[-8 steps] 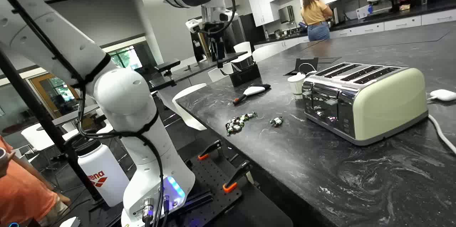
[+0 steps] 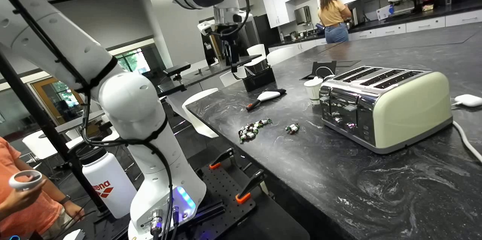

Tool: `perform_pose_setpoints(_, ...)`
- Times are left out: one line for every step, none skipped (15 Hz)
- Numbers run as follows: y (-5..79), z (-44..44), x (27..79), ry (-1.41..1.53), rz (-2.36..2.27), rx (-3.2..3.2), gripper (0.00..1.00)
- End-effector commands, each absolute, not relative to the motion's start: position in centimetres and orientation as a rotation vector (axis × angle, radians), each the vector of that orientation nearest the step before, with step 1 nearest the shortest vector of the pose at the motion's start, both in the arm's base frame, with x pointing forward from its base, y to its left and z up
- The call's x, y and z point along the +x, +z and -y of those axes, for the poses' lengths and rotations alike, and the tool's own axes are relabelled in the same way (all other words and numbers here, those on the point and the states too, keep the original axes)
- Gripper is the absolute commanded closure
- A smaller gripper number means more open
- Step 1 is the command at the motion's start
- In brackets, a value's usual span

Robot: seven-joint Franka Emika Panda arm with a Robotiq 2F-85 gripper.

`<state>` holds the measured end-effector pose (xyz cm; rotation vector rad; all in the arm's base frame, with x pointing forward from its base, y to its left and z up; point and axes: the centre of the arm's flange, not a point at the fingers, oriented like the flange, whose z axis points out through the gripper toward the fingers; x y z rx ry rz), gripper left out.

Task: Put three of the sweets on the counter in the cup

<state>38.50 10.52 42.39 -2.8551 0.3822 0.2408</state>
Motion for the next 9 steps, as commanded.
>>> perform_pose_setpoints(38.1, -9.2, 40.7, 0.217, -0.519, -2.923, 0.00)
perform_pose_setpoints(36.2, -8.5, 41.3, 0.202, -0.548, -2.938, 0.00)
perform_pose_setpoints(34.6, -7.9, 41.7, 0.181, -0.580, -2.955, 0.00)
perform_pose_setpoints(32.7, -7.2, 42.2, 0.148, -0.597, -2.979, 0.00)
perform_pose_setpoints(31.0, -6.7, 42.5, 0.113, -0.620, -3.003, 0.00)
perform_pose_setpoints(29.4, -6.2, 42.8, 0.078, -0.635, -3.018, 0.00)
perform_pose_setpoints(27.9, -6.0, 43.1, 0.041, -0.661, -3.034, 0.00)
perform_pose_setpoints(26.6, -5.9, 43.2, 0.013, -0.676, -3.046, 0.00)
perform_pose_setpoints(25.5, -6.0, 43.4, -0.022, -0.696, -3.058, 0.00)
